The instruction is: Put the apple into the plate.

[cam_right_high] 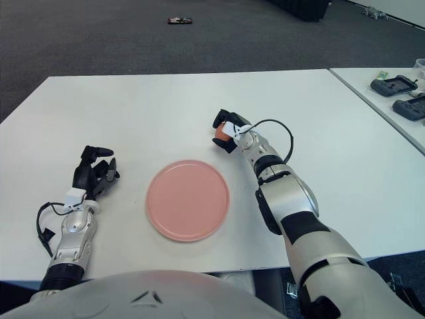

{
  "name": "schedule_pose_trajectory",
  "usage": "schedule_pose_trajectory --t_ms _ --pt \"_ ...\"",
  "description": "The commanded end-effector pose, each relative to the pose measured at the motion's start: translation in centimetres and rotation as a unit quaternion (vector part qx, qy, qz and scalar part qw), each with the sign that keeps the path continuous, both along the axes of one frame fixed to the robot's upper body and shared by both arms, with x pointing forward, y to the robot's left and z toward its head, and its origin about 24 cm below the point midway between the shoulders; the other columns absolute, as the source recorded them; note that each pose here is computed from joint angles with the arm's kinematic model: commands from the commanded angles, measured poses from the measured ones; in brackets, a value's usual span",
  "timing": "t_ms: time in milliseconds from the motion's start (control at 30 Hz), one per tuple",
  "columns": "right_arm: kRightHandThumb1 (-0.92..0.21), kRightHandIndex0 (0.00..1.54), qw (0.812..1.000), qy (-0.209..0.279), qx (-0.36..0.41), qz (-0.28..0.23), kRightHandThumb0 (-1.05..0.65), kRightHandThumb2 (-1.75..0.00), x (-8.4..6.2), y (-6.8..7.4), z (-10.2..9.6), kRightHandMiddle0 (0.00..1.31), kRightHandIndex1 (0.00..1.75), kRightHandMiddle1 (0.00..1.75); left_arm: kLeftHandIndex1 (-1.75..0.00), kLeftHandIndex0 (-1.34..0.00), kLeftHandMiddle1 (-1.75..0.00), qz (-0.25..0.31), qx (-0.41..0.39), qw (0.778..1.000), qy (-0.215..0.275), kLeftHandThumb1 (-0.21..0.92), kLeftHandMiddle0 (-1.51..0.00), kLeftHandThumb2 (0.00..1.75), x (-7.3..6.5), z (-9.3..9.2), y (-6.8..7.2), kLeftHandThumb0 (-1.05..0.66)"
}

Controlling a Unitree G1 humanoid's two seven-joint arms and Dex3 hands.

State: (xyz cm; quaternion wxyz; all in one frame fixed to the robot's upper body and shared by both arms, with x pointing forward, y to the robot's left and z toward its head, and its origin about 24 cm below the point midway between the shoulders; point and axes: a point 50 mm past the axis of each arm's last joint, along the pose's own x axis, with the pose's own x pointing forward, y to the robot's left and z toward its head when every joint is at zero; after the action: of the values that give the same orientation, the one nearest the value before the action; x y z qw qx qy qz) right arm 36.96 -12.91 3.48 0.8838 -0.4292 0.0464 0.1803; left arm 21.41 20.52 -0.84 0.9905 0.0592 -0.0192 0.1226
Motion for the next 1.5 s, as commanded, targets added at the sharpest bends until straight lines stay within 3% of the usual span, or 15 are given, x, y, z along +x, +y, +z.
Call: schedule_pose_trajectory --t_ms 0,500,900,1233,1467 --pt "-0.08 0.83 0.999 -0.018 0.026 0.01 0.0 -1.57 -0.3 1.0 0.0 0.55 1.65 1.75 -1.75 -0.32 -1.75 0.014 -0.008 0.999 0.03 0.71 -0.86 0.82 -0.7 -1.3 0.0 -0.38" --pt "-0.06 0.83 0.994 -0.042 0.1 0.014 0.0 -1.61 0.0 0.9 1.3 0.57 1.7 1.75 -1.75 -0.32 -1.75 0.012 -0.011 0.999 0.031 0.71 -0.85 0.82 -0.6 -1.3 -0.1 -0.38" --pt "-0.05 0.84 0.985 -0.104 0.137 0.031 0.0 -1.6 0.1 0.8 3.1 0.57 1.66 1.75 -1.75 -0.33 -1.75 0.009 -0.013 0.999 0.028 0.7 -0.85 0.83 -0.5 -1.2 -0.2 -0.38" --pt "-0.06 0.85 0.969 -0.159 0.171 0.081 0.0 -1.58 -0.7 0.8 5.0 0.57 1.63 1.75 -1.75 -0.33 -1.75 0.006 -0.011 1.0 0.024 0.7 -0.86 0.83 -0.3 -1.2 -0.3 -0.38" --pt "-0.01 0.88 0.96 -0.168 0.184 0.127 0.0 -1.64 -1.8 1.1 5.6 0.61 1.64 1.75 -1.75 -0.33 -1.75 0.003 -0.014 1.0 0.018 0.7 -0.86 0.83 -0.1 -1.2 -0.4 -0.38"
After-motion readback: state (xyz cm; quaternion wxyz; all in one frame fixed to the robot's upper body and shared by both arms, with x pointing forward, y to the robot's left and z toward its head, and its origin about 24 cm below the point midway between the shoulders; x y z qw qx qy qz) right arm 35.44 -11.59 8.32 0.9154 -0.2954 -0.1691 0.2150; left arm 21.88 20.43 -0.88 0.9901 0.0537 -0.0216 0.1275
